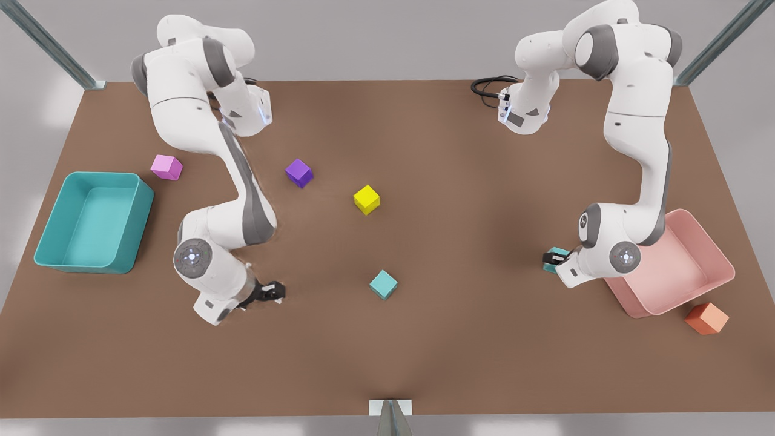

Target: Stack the two blue cubes on top of each other

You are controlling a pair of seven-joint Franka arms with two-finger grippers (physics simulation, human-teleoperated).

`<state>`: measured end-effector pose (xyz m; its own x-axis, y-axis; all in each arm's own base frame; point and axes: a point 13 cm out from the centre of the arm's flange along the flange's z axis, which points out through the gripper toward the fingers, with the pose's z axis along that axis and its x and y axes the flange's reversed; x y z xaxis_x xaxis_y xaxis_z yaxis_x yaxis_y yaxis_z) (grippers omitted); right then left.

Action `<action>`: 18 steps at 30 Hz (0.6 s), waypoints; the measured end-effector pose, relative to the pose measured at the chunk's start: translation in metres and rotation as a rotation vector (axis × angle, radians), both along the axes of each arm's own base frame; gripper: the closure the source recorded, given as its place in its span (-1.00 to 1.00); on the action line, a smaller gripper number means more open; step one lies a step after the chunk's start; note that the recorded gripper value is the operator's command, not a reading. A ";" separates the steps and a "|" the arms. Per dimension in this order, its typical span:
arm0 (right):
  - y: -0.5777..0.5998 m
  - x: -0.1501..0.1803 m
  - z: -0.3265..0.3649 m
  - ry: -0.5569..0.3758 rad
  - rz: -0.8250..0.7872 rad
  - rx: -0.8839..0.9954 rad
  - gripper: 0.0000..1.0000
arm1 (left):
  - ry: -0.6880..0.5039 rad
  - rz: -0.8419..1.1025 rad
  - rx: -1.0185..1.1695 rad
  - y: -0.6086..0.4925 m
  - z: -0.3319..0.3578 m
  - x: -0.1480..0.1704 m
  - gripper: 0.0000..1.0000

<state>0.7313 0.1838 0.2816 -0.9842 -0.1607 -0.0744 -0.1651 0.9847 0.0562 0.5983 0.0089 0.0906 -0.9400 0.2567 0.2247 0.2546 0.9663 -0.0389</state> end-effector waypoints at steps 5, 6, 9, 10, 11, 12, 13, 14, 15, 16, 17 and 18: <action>-0.065 -0.105 0.204 -0.016 0.017 -0.091 -1.00 | 0.023 -0.035 -0.005 0.006 -0.023 -0.010 -1.00; -0.067 -0.121 0.208 0.010 0.030 -0.109 -1.00 | 0.026 -0.040 -0.007 0.007 -0.028 -0.013 -1.00; -0.073 -0.144 0.201 0.091 0.051 -0.148 -1.00 | 0.027 -0.061 -0.013 0.006 -0.037 -0.016 -0.83; -0.075 -0.149 0.199 0.111 0.055 -0.155 -1.00 | 0.024 -0.067 -0.014 0.005 -0.039 -0.016 -0.45; -0.077 -0.152 0.198 0.126 0.057 -0.161 -1.00 | 0.021 -0.073 -0.015 0.005 -0.039 -0.016 -0.24; -0.079 -0.155 0.198 0.137 0.059 -0.166 -1.00 | 0.017 -0.078 -0.015 0.005 -0.039 -0.015 -0.24; -0.081 -0.157 0.197 0.148 0.062 -0.170 -1.00 | 0.011 -0.085 -0.014 0.003 -0.039 -0.013 -0.24; -0.082 -0.160 0.197 0.157 0.065 -0.173 -1.00 | 0.004 -0.095 -0.012 0.000 -0.037 -0.011 -0.24; -0.082 -0.161 0.196 0.165 0.067 -0.175 -1.00 | -0.005 -0.105 -0.010 -0.006 -0.035 -0.007 -0.24; -0.083 -0.163 0.196 0.172 0.070 -0.176 -1.00 | -0.019 -0.111 -0.008 -0.011 -0.029 -0.001 -0.24; -0.083 -0.164 0.195 0.178 0.072 -0.177 -1.00 | -0.043 -0.117 -0.008 -0.017 -0.015 0.009 -0.25; -0.084 -0.165 0.196 0.181 0.074 -0.178 -1.00 | -0.086 -0.134 -0.023 -0.041 0.013 0.031 -0.25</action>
